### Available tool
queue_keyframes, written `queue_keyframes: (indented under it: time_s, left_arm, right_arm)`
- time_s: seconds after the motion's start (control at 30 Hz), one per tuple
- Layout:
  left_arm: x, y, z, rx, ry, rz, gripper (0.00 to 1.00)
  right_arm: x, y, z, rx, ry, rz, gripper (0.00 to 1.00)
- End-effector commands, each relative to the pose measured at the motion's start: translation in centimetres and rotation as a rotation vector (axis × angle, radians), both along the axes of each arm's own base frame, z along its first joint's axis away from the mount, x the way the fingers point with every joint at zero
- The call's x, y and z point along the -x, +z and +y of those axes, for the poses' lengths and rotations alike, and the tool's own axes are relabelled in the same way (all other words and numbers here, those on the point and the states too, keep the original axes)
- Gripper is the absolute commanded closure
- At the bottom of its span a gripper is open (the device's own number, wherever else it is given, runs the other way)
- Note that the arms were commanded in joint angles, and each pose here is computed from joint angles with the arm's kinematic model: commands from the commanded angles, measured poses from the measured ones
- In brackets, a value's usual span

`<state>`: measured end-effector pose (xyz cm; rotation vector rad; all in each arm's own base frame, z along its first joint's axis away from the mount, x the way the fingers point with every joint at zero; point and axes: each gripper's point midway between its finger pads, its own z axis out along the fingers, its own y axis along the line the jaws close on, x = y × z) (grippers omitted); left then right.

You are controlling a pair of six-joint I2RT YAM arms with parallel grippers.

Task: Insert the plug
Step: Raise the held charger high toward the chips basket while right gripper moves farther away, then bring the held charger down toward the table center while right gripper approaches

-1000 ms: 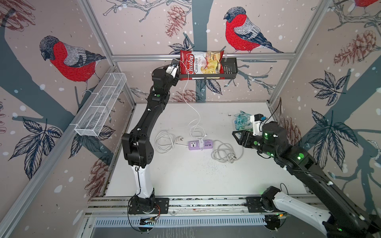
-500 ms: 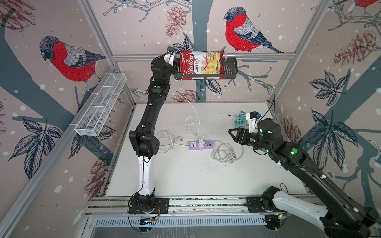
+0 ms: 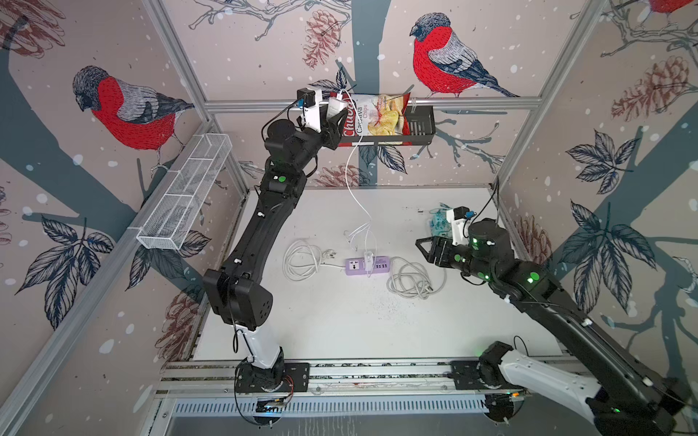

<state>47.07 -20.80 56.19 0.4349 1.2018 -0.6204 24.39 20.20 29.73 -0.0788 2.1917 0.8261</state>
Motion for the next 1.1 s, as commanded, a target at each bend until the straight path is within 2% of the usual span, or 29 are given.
queue_keyframes:
  time_s: [0.0,0.17,0.4,0.57,0.63,0.77,0.87,1.07]
  left_arm:
    - [4.6,3.2,-2.1,0.071,-0.200,-0.010,0.75]
    - [9.0,4.1,-4.3,0.113,-0.359,0.037,0.75]
    - [14.6,0.2,-9.4,0.065,-0.494,0.099,0.75]
    - [18.2,0.7,-11.4,0.058,-0.633,0.097,0.75]
    - [19.2,1.2,-11.8,0.038,-0.645,0.074,0.75]
    - [17.3,0.9,-11.3,-0.002,-0.517,0.058,0.75]
    - [14.3,-0.1,-10.1,-0.044,-0.408,0.069,0.75]
    - [5.1,-2.2,-3.2,-0.058,-0.161,0.101,0.74]
  right_arm:
    - [-0.9,0.9,-0.8,0.016,-0.027,-0.041,0.35]
    - [-2.2,1.5,-2.8,0.023,-0.083,-0.051,0.35]
    - [-3.2,1.7,-2.7,0.005,-0.054,-0.053,0.35]
    - [-3.4,1.4,-2.0,0.009,-0.017,-0.053,0.35]
    - [-3.6,1.7,-2.2,0.017,-0.024,-0.061,0.35]
    - [-3.7,2.2,-2.5,0.015,-0.031,-0.071,0.34]
    - [-3.8,1.8,-2.4,0.016,-0.032,-0.062,0.34]
    - [-4.4,0.6,-1.8,0.020,-0.017,-0.034,0.34]
